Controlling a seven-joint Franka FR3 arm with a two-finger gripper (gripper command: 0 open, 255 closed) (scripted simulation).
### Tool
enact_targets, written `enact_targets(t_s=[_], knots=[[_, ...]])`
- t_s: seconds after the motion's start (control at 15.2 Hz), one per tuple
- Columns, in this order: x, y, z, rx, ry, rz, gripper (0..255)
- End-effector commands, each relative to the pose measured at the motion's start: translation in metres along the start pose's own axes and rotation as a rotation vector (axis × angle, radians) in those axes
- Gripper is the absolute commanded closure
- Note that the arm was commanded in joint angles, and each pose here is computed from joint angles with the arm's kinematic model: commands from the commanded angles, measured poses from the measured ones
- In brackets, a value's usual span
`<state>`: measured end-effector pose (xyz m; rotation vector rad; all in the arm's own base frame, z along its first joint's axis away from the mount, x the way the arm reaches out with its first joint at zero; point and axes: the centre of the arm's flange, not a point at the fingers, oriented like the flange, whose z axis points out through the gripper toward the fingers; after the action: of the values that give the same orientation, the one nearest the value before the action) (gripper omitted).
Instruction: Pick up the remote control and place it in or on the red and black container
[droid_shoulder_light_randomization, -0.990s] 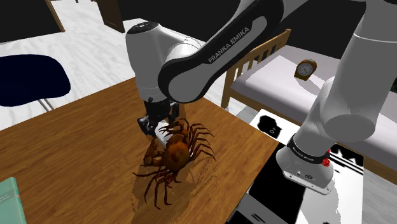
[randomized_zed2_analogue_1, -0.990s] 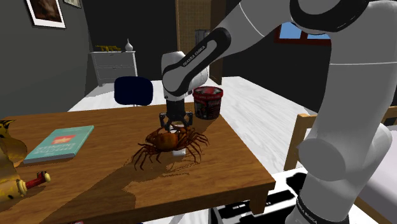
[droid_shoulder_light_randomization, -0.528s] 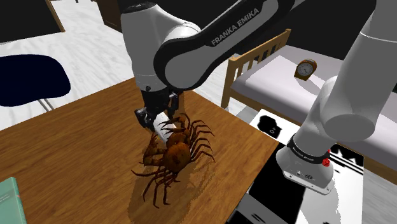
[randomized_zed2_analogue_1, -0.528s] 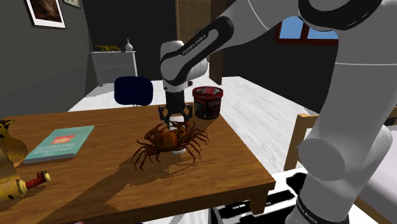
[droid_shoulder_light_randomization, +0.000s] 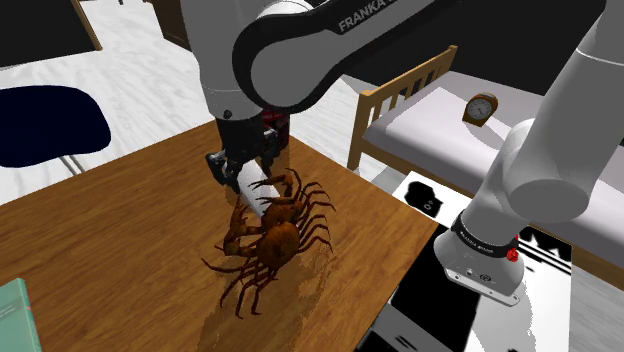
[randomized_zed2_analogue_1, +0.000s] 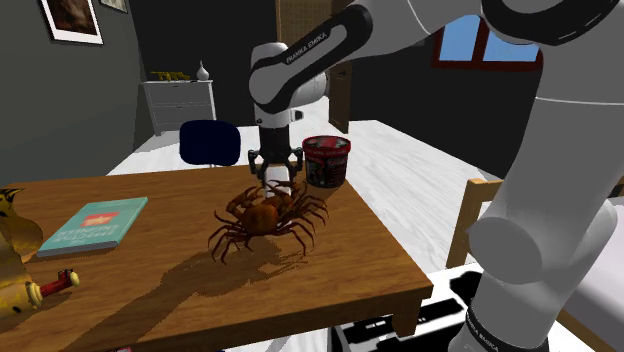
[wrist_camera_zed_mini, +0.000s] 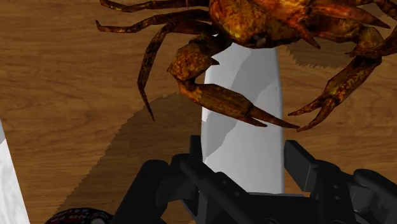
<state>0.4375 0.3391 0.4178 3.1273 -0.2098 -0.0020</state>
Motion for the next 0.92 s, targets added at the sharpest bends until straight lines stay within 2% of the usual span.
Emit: enact_targets(t_s=[0.0,0.86], knots=[[0.0,-0.001,-0.012,0.001,0.001,0.0,255],[-0.001,0.0,-0.081,0.001,0.001,0.0,255]])
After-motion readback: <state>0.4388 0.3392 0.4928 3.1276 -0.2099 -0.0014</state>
